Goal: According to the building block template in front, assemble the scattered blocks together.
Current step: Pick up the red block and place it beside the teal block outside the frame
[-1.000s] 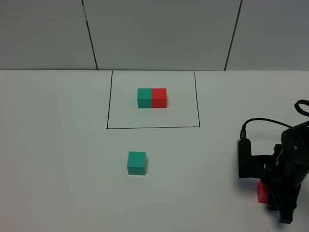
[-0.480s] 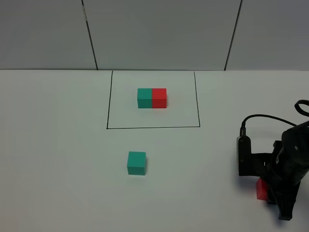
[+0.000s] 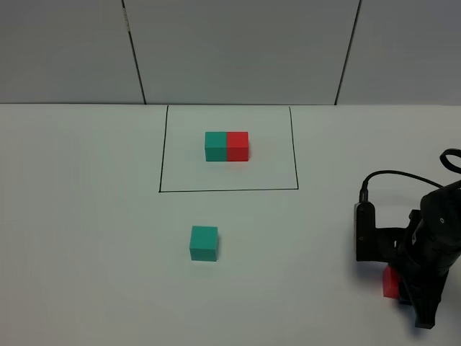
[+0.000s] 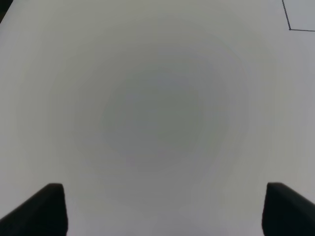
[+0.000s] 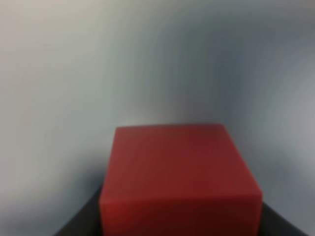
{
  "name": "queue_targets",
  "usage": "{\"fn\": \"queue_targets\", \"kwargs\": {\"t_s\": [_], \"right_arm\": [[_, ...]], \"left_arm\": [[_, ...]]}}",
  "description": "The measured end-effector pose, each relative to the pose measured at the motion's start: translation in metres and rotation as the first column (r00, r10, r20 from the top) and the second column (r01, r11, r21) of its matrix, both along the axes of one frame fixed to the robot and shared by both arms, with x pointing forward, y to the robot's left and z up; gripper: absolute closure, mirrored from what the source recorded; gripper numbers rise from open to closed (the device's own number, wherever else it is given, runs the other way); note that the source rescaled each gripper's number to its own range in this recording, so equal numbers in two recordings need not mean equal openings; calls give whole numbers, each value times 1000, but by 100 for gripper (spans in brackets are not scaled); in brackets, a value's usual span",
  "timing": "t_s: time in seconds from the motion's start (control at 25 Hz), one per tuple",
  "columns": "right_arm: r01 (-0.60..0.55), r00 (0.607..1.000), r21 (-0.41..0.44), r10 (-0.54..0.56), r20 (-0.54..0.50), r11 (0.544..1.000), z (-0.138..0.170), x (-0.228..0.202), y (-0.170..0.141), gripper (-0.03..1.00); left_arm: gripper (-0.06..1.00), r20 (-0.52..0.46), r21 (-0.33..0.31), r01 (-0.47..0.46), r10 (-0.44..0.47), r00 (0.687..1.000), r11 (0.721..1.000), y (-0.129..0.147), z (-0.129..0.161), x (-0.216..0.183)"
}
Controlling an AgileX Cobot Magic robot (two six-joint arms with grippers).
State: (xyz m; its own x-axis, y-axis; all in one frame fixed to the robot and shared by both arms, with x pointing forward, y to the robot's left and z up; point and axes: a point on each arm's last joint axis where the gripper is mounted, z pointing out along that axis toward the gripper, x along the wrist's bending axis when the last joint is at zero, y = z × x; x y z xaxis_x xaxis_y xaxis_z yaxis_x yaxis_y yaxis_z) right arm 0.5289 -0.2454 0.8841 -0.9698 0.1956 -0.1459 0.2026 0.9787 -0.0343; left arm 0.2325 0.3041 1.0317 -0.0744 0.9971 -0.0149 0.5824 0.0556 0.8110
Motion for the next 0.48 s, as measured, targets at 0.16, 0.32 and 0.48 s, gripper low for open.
{"fn": "queue_targets", "kwargs": {"t_s": [0.16, 0.32, 0.48], "right_arm": [[-6, 1000, -11, 6, -19, 1000, 7, 2, 8, 55], [-4, 1000, -27, 4, -19, 1000, 32, 16, 24, 55], [-48, 999, -29, 49, 13, 998, 53, 27, 47, 55]], "left_arm": [[2, 0, 0, 0, 0, 1000, 1000, 0, 0, 0], [2, 0, 0, 0, 0, 1000, 1000, 0, 0, 0], [2, 0, 0, 0, 0, 1000, 1000, 0, 0, 0]]}}
